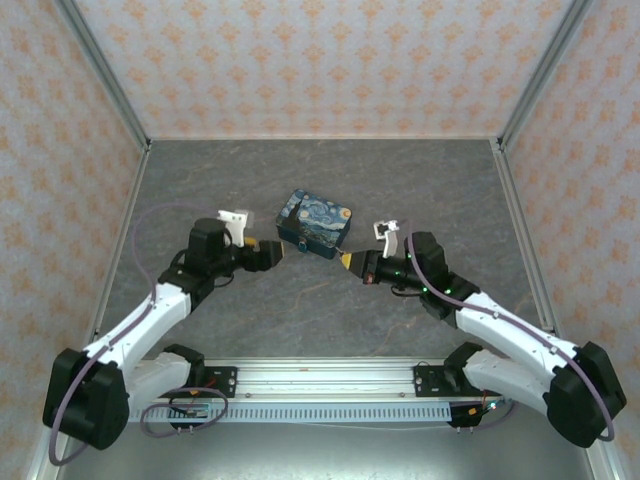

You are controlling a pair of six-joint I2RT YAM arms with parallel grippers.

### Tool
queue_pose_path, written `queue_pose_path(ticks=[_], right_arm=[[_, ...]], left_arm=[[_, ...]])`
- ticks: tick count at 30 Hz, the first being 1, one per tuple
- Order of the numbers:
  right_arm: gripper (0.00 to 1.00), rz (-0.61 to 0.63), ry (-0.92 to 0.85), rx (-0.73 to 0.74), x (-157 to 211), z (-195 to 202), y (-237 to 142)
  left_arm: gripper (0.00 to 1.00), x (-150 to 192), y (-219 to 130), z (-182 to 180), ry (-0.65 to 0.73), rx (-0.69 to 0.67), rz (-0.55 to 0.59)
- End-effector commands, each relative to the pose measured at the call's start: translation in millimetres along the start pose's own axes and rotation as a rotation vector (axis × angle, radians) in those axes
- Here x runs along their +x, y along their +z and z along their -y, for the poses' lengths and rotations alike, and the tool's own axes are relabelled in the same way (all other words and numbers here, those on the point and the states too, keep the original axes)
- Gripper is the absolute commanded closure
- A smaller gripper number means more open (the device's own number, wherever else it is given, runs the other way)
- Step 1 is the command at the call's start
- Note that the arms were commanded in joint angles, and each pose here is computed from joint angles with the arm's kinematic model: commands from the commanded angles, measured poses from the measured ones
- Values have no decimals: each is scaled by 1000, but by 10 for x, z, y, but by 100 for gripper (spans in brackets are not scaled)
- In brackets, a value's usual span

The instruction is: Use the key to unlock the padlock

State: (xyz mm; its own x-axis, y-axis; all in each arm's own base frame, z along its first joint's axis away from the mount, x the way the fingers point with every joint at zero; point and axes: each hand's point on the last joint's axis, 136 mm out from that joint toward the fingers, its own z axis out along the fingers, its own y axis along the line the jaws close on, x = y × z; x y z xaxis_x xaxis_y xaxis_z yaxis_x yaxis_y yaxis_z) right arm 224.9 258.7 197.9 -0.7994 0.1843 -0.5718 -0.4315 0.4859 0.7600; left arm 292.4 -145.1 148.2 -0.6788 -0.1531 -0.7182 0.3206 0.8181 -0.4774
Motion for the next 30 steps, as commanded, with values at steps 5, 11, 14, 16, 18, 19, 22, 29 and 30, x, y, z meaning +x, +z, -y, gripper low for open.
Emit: queue_pose_path(ticks=[5,11,14,16,18,19,22,29,30], right_arm=[[100,62,50,-113,-310,-82,227],[100,72,100,-125,-468,103,495],[100,54,105,-127,-545,170,657],[100,40,108,-127,-590,221,769],[100,35,122,-116,-655,318,885],[100,36,130,-107,-687,382,934],[100,22,157,-80,-773,566,1108],[100,-41,160,5,-767,875,1369],[100,-40,157,22,-755,909,1368]], left_arm=[[11,152,-93,189,-9,139,67],[11,251,11,175,-39,173,54],[11,287,96,183,-48,196,36],[11,285,142,196,-49,204,19],[11,281,189,200,-46,206,8],[11,275,206,190,-42,200,9],[11,264,265,136,-37,175,11],[11,305,379,67,-42,150,-27],[11,309,394,63,-35,149,-36]])
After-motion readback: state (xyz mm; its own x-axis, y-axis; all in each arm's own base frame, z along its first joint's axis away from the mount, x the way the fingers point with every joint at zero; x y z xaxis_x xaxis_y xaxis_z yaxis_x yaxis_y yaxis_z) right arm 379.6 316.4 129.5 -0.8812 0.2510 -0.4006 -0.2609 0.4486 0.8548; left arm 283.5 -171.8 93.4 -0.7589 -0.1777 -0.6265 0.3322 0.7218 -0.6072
